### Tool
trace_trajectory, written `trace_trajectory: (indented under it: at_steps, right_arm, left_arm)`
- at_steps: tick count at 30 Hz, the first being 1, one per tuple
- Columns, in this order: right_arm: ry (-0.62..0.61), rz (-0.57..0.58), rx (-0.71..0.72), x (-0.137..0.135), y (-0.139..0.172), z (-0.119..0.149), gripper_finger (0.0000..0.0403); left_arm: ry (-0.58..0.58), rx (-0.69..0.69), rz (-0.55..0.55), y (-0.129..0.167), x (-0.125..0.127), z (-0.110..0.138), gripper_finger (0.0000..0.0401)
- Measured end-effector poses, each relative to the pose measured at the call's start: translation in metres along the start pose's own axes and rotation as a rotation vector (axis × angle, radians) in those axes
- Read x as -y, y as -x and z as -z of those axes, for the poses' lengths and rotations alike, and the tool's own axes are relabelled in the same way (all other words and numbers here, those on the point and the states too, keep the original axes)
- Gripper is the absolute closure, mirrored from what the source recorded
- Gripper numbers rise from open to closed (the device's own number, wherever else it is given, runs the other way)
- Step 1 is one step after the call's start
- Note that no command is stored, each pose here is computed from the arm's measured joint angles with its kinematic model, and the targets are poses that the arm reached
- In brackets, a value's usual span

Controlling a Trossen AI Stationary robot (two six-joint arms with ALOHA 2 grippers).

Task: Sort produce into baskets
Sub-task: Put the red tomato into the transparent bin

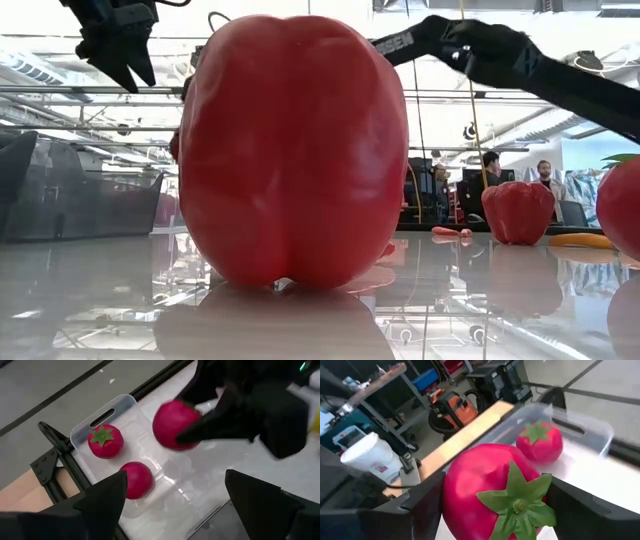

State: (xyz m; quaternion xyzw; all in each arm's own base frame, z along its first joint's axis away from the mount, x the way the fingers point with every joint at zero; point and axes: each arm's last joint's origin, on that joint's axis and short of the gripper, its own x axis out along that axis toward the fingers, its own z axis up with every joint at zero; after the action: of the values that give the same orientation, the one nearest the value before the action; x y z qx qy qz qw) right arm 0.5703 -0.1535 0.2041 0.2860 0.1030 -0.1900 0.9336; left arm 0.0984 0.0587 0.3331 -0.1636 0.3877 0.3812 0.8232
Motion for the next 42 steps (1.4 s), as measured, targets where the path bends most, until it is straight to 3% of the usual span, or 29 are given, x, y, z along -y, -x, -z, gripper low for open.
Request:
trace_trajectory:
  at_steps: [8, 19, 42]
  right_arm:
    - [0.029, -0.013, 0.037, -0.001, -0.012, 0.017, 0.0112]
    - [0.165, -0.041, 0.055, -0.006, -0.015, 0.024, 0.0112]
    - [0.164, -0.063, 0.017, -0.001, -0.015, 0.024, 0.0099]
  left_arm:
    - [0.001, -0.002, 0.02, 0.0, 0.001, 0.0, 0.006]
    - [0.019, -0.003, 0.027, 0.0, 0.001, 0.0, 0.006]
    - [0.026, 0.002, 0.031, 0.0, 0.001, -0.001, 0.006]
